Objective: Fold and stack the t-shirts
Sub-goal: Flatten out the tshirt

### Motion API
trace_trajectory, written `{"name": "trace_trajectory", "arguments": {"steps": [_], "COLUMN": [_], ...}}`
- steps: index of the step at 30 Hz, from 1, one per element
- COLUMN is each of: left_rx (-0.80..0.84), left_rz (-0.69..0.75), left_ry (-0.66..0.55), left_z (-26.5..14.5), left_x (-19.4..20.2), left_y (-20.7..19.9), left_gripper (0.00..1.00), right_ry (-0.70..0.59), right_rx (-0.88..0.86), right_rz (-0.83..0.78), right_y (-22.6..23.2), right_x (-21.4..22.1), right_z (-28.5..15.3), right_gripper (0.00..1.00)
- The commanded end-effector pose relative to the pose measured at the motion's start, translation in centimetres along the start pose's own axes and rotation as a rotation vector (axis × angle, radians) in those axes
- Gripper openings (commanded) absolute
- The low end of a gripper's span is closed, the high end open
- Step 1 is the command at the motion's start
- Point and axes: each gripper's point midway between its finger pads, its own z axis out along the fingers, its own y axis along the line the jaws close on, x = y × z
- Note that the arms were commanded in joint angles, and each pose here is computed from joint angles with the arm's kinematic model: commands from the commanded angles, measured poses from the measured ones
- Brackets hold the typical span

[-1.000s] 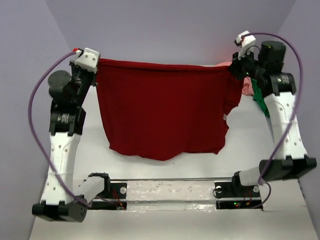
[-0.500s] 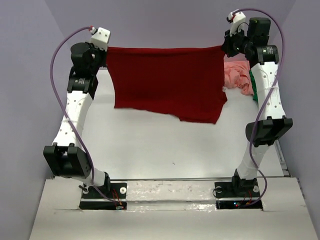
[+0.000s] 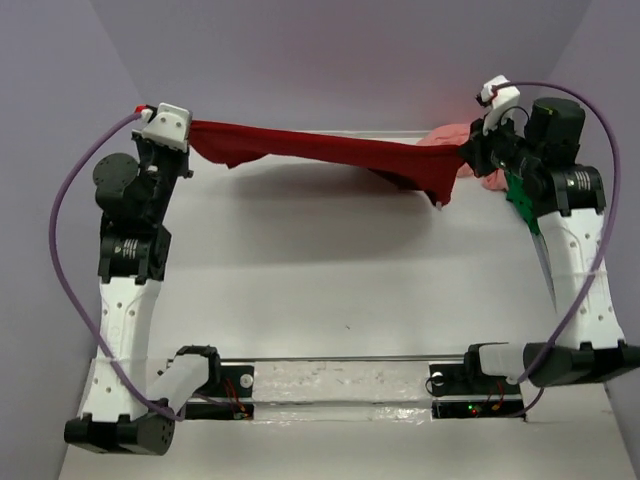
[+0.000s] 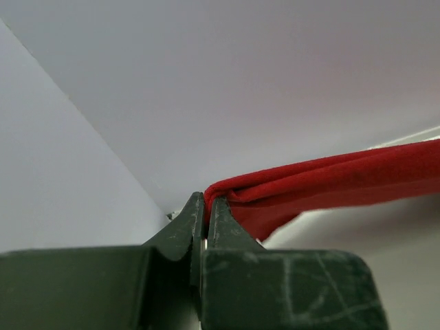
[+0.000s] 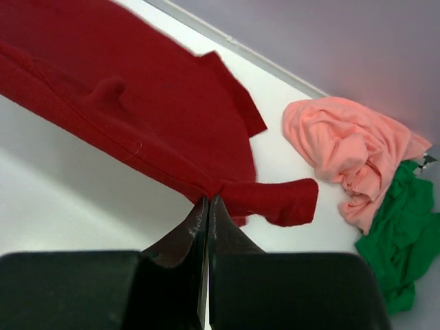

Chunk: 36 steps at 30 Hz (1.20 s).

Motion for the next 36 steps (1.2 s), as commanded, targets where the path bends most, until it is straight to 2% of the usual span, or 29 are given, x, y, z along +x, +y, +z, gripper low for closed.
{"name": "trace_trajectory", "arguments": {"steps": [1,5,10,13,16,17,19,22,24,25,28,29,30,31,32,33,35,36], "left_rx": [-0.055,-0.059,-0.061,-0.067,-0.063,-0.056,-0.053,-0.037,-0.025,-0.030,-0.080,-0.091,-0.121,-0.209,-0.229,-0.272,-0.339,-0.347], "left_rz": [0.013,0.004,0.004,0.017,0.045,0.062,0.074,0.087,0.085,0.081,0.112,0.131,0.154,0.181,0.237,0.268,0.341,0.398], "left_ry": [-0.117,-0.172,-0.202,-0.187,-0.139,-0.103,-0.063,0.009,0.065,0.125,0.183,0.242,0.289,0.353,0.406,0.434,0.446,0.461], "left_z": [-4.4,-6.8,-6.8,-5.2,-2.5,-0.9,0.9,4.7,7.6,9.1,11.3,12.6,13.1,13.0,13.3,13.2,12.7,12.0], "left_x": [-4.7,-7.1,-8.8,-8.5,-6.6,-5.0,-2.8,2.6,7.3,10.7,15.9,19.2,20.9,22.3,24.6,25.3,24.9,24.9], "left_y": [1.5,1.9,2.4,2.8,2.9,2.8,2.6,1.7,0.8,0.5,0.6,0.4,0.3,1.3,1.1,1.2,0.9,0.9], "left_gripper": [0.00,0.00,0.00,0.00,0.00,0.00,0.00,0.00,0.00,0.00,0.00,0.07,0.38,0.66,0.93,0.99,0.99,0.99], "right_ry": [-0.228,-0.334,-0.408,-0.363,-0.284,-0.210,-0.176,-0.083,-0.053,0.001,0.030,0.095,0.124,0.139,0.210,0.224,0.265,0.260], "right_rx": [0.101,0.149,0.180,0.159,0.135,0.119,0.111,0.068,0.042,0.020,-0.015,-0.056,-0.064,-0.065,-0.052,-0.041,-0.036,-0.034], "right_rz": [-0.084,-0.110,-0.140,-0.135,-0.123,-0.104,-0.094,-0.061,-0.049,-0.025,-0.005,0.014,0.022,0.026,0.036,0.033,0.030,0.021], "right_y": [1.4,2.6,2.0,0.6,-1.2,-1.9,-2.9,-4.1,-4.6,-5.2,-6.2,-6.2,-6.4,-6.9,-7.2,-7.5,-7.5,-7.4], "right_x": [-5.0,-7.2,-11.0,-11.0,-9.0,-6.7,-5.1,-1.1,0.2,2.4,3.4,6.5,7.5,7.2,10.0,10.3,11.8,11.4], "right_z": [-9.1,-14.3,-16.0,-12.5,-6.9,-3.6,-0.4,6.0,9.0,12.3,16.4,19.4,20.6,21.2,23.5,23.8,23.9,23.3], "right_gripper": [0.00,0.00,0.00,0.00,0.00,0.00,0.00,0.00,0.00,0.00,0.00,0.22,0.48,0.68,0.81,0.83,0.89,1.00]}}
